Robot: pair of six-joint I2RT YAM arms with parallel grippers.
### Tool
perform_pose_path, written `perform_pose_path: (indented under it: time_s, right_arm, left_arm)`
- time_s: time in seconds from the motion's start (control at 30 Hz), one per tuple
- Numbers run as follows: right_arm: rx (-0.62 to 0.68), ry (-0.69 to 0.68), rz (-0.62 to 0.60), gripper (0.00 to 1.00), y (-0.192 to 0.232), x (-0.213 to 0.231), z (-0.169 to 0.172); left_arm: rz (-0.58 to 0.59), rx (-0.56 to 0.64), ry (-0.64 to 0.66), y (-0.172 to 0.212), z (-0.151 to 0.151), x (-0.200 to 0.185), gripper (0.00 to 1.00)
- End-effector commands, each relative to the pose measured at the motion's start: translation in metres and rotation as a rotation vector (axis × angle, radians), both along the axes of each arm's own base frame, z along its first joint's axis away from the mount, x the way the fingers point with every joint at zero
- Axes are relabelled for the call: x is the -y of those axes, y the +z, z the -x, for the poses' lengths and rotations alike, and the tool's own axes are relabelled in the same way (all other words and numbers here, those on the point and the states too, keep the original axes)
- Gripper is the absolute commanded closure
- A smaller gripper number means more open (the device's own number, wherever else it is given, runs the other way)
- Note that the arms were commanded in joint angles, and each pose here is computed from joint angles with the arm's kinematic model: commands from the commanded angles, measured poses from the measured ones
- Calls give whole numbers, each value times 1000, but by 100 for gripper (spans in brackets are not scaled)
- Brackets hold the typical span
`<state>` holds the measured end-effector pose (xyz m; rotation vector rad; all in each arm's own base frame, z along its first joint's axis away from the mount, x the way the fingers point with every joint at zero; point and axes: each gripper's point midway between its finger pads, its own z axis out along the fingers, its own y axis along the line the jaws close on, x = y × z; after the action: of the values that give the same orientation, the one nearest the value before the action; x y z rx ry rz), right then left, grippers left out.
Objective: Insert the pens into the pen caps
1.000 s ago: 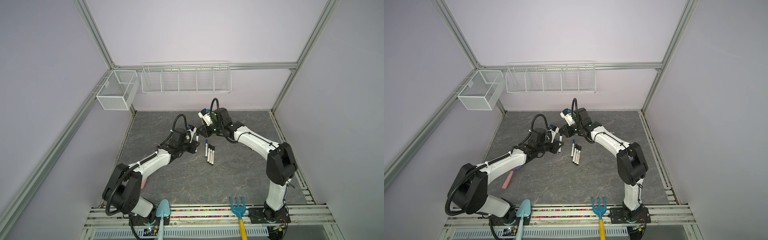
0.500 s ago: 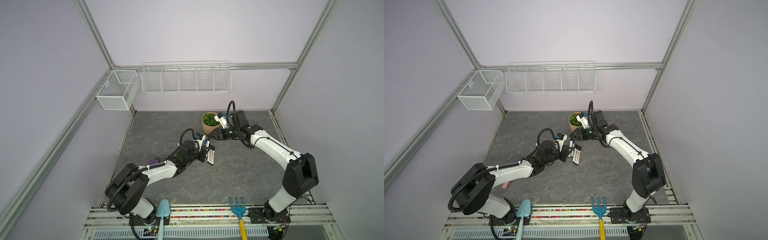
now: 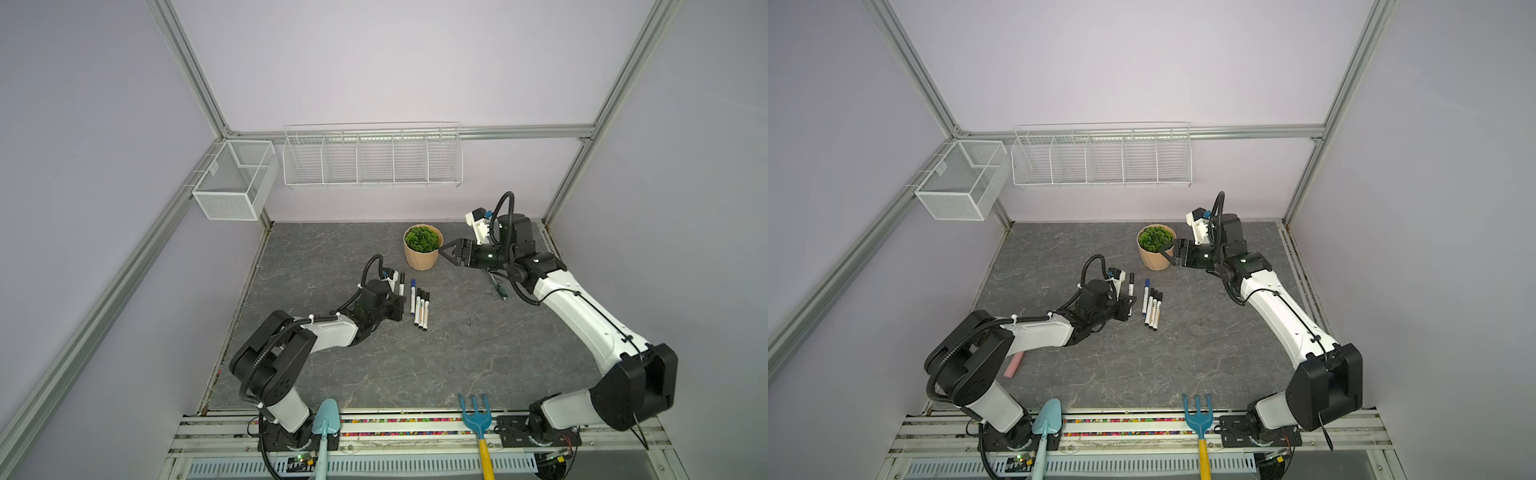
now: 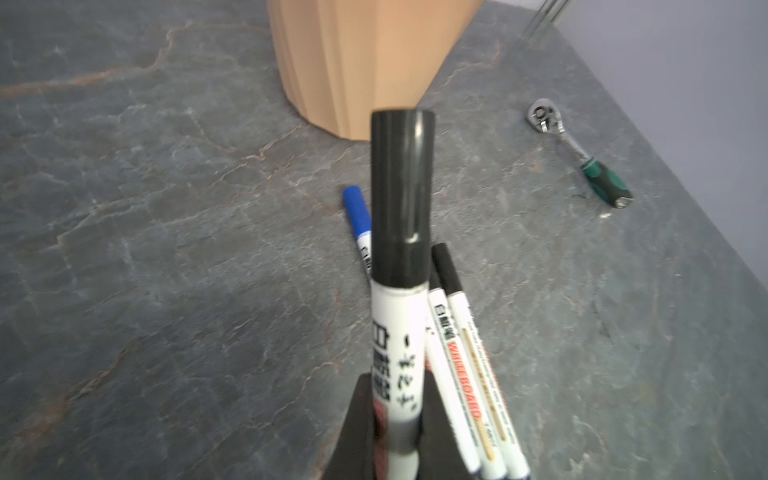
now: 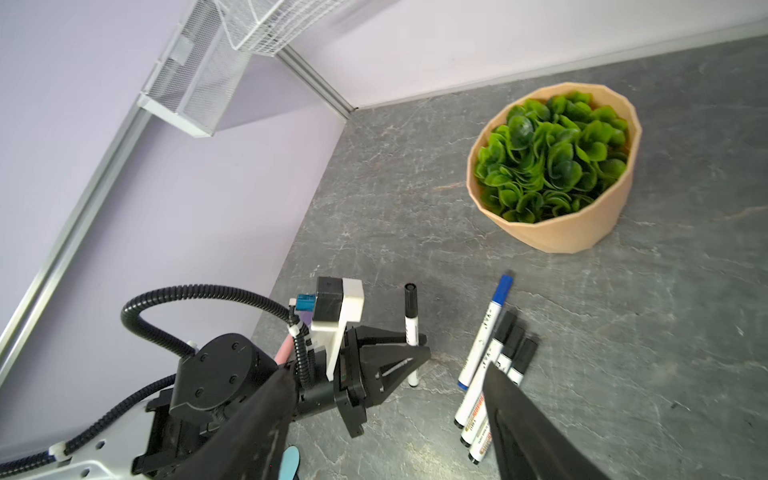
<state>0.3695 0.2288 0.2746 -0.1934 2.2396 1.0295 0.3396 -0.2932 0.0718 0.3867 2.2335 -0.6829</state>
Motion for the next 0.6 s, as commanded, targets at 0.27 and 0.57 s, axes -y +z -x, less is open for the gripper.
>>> perform_pose_path:
  time_s: [0.27,0.57]
  right_arm:
    - [-198,-248,112,24,-84,56,-17]
    - [-225,-261,123,25,-100,64,-18]
  left_arm:
    - [-95,-222,-20,-50,-16,13,79]
    - [-47,-208,-34,-46,-11,14,51]
